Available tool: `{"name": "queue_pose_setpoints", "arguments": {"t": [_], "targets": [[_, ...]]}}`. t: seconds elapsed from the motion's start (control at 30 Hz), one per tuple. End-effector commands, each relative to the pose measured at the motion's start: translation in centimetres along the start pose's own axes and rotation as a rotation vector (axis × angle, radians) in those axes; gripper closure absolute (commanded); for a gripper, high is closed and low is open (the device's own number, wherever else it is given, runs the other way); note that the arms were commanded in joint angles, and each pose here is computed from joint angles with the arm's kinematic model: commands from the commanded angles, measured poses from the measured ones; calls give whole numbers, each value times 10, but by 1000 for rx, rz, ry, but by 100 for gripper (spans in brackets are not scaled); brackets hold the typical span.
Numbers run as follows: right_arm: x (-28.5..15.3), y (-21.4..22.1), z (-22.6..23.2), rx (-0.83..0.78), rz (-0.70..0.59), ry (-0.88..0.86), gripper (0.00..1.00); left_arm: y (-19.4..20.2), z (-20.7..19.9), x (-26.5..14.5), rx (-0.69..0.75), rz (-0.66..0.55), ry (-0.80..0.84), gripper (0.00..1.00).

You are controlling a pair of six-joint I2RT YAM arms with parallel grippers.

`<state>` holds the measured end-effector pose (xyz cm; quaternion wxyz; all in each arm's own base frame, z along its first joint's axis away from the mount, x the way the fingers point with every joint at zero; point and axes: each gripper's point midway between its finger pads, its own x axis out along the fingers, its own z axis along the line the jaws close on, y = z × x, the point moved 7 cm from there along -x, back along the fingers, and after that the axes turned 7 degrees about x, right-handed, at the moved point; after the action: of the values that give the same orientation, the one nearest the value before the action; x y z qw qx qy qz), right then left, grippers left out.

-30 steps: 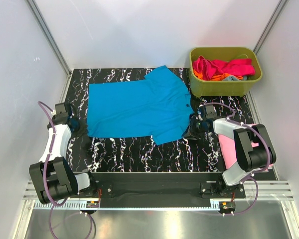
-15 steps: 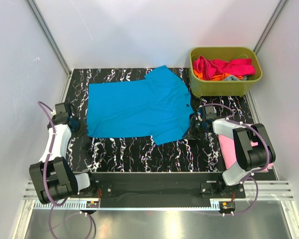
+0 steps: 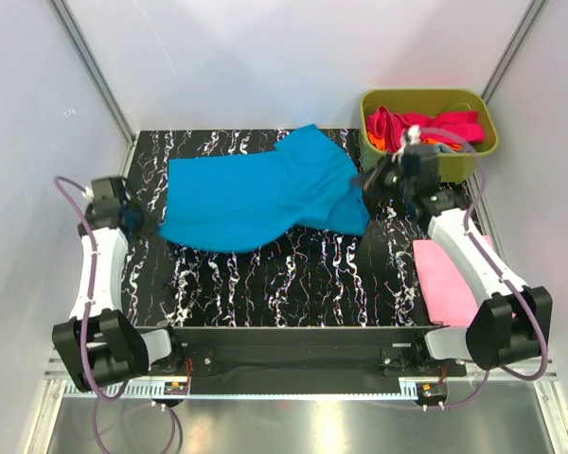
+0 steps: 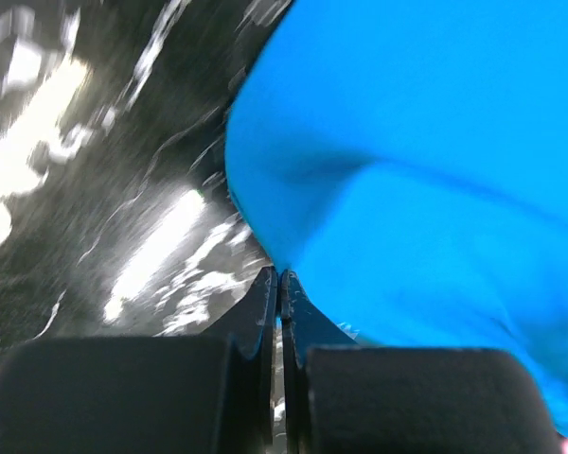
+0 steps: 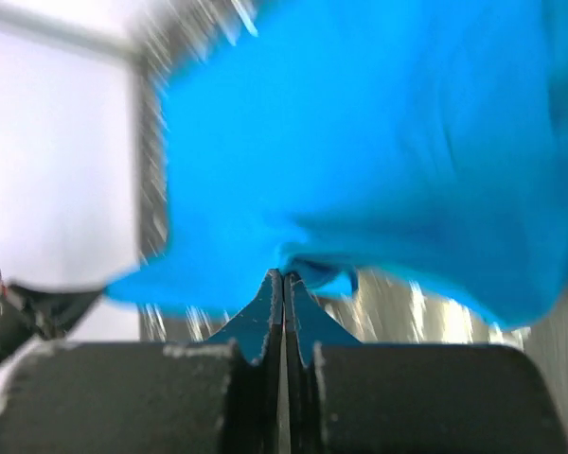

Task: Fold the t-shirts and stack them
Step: Flatten the tshirt out

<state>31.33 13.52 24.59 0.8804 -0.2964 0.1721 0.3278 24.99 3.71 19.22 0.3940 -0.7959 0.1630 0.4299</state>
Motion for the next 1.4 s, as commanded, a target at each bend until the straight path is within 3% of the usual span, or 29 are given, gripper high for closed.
{"name": "queue_pose_setpoints", "arguments": {"t": [0.0,0.2,0.33,0.47,0.6,0.93,1.13,1.23,1.37], "targets": [[-15,-67,48,-95,-290,-76,100,-59,-42,-49,12,-203,144,100],[-64,-143,142,-235,-615,-309,100,-118,-82,-121,50,-412,274,100],[-134,-170,207,-331,-835,-512,100,-146,-102,-188,145,-595,372,100],[-206,-162,238,-425,-978,-658,100,-158,-108,-274,246,-856,410,100],[-266,-143,250,-489,-1072,-765,100,-147,-100,-339,259,-1042,402,100],[-385,-98,265,-580,-1234,-954,100,-102,-58,-439,214,-1299,343,100],[-391,-98,274,-596,-1220,-983,100,-102,-39,-435,191,-1306,212,100],[-363,-108,271,-580,-1175,-940,100,-108,-52,-400,235,-1219,186,99],[-290,-127,255,-542,-1064,-838,100,-111,-68,-321,292,-1071,120,96]]}}
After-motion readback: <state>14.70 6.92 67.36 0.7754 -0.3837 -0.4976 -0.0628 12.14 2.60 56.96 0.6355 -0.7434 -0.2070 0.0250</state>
